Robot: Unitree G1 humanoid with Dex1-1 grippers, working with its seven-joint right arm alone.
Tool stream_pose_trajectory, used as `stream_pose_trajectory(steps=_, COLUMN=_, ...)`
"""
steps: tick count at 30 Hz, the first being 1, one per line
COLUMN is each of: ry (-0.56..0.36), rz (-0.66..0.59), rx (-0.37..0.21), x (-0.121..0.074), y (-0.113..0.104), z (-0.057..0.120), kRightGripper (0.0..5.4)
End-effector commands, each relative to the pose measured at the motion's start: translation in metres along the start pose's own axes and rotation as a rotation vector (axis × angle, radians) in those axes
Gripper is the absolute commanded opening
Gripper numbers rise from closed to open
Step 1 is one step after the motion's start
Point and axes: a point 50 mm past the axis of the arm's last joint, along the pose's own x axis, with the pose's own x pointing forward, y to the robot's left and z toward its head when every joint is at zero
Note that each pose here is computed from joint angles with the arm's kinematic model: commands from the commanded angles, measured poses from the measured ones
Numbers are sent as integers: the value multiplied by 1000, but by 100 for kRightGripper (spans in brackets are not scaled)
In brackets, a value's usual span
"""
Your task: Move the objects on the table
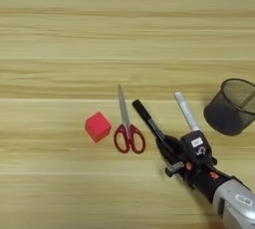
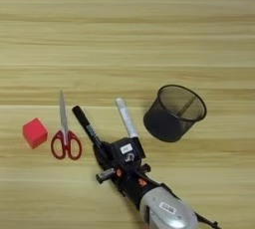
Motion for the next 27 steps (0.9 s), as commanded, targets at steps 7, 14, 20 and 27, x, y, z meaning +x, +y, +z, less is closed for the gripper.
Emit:
stream_pose_trajectory(steps=7, ry=29, rz=-117, rx=67, x=3, y=-14, z=0, kRightGripper=86)
stream_pose_trajectory(steps=14, ry=41, rz=-106, rx=69, x=2, y=-12, z=0, kRightGripper=86)
stream_pose_trajectory(steps=20, ry=20, rz=-85, rx=68, x=3, y=-9, z=3, kRightGripper=145)
stream_pose_trajectory(steps=27, ry=-68, rz=-70, rx=53, x=3, y=-5, z=14, kRightGripper=225)
